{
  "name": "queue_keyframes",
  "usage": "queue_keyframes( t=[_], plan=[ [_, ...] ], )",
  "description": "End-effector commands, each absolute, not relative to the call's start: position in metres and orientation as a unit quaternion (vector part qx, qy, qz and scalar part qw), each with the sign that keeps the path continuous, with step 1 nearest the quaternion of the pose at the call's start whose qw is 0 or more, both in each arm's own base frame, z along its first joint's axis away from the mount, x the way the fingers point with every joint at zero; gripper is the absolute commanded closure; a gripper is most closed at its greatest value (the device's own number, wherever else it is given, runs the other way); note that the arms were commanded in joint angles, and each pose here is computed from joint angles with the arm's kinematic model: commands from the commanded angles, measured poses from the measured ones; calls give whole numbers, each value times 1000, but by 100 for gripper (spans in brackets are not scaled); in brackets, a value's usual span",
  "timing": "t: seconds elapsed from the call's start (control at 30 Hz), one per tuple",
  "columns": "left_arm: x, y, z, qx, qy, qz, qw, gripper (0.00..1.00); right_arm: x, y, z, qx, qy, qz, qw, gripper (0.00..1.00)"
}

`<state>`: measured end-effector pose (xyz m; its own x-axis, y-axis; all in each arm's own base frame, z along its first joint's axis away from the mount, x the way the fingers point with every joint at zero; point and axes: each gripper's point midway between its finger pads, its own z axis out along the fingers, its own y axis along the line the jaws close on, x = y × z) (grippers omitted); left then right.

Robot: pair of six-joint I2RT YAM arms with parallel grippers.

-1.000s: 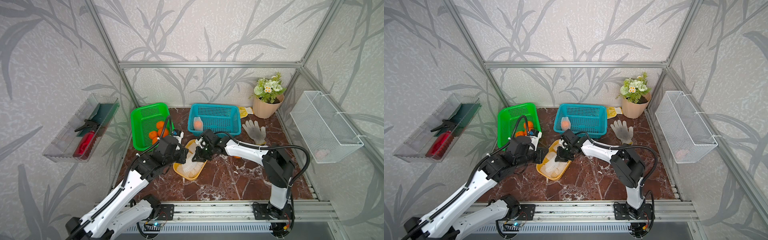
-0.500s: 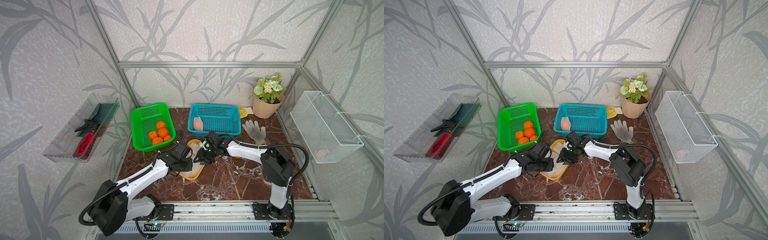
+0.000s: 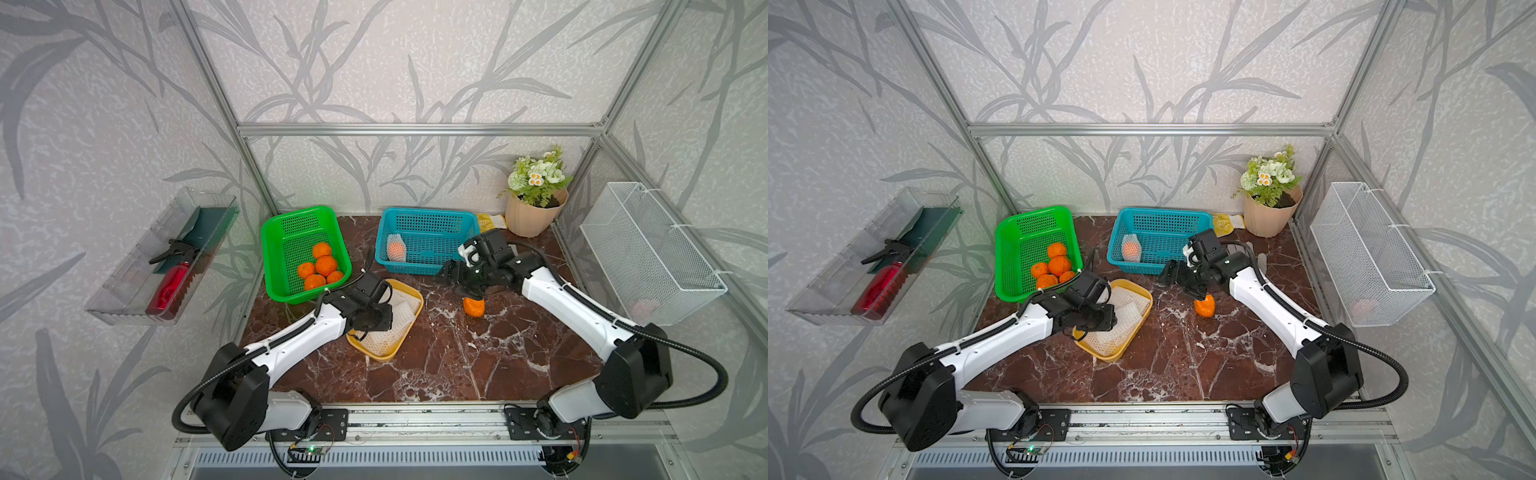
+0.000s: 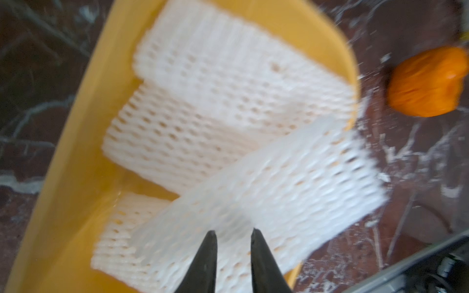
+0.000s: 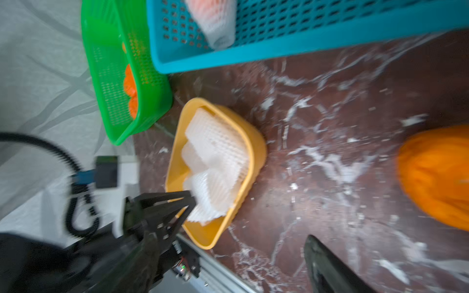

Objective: Remove foam nets from oranges
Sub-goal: Place the foam net into the storage box, then pick up the orange from the center of the board.

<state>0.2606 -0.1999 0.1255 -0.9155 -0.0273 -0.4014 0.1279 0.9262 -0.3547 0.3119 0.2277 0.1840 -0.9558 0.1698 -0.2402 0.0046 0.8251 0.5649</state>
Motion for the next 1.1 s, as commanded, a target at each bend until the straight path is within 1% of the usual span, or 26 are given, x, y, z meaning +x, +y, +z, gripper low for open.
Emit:
queue_keyframes(
  t=[0.0, 0.1, 0.17, 0.3, 0.4, 0.53, 0.7, 0.77, 0.87, 0.97, 1.07],
  plan=[
    [266, -197, 174, 28, 947, -204, 248, 68, 297, 171, 132, -23, 988, 113, 99, 7],
    [266, -188, 208, 30, 934, -203, 291, 53, 308, 158, 108, -51, 994, 57, 81, 6],
    [264, -186, 229, 37, 925, -210, 314, 45, 316, 153, 92, -61, 996, 25, 65, 5],
    [255, -184, 268, 62, 902, -237, 355, 33, 332, 148, 82, -70, 995, -10, 69, 5],
    [246, -179, 283, 73, 890, -245, 377, 26, 339, 146, 79, -77, 994, -25, 72, 5],
    [237, -176, 286, 90, 884, -250, 385, 22, 338, 142, 66, -83, 994, -43, 49, 5],
    [236, -175, 281, 90, 885, -250, 383, 21, 338, 145, 49, -81, 995, -40, 42, 6],
    [237, -177, 279, 90, 885, -252, 381, 21, 339, 142, 42, -79, 995, -50, 30, 7],
    [238, -187, 280, 103, 880, -271, 377, 21, 340, 140, 37, -79, 995, -61, 25, 13],
    [238, -195, 279, 116, 872, -289, 379, 21, 339, 135, 37, -74, 995, -63, 30, 23],
    [240, -199, 276, 126, 869, -292, 378, 21, 334, 130, 36, -66, 996, -55, 24, 26]
  ],
)
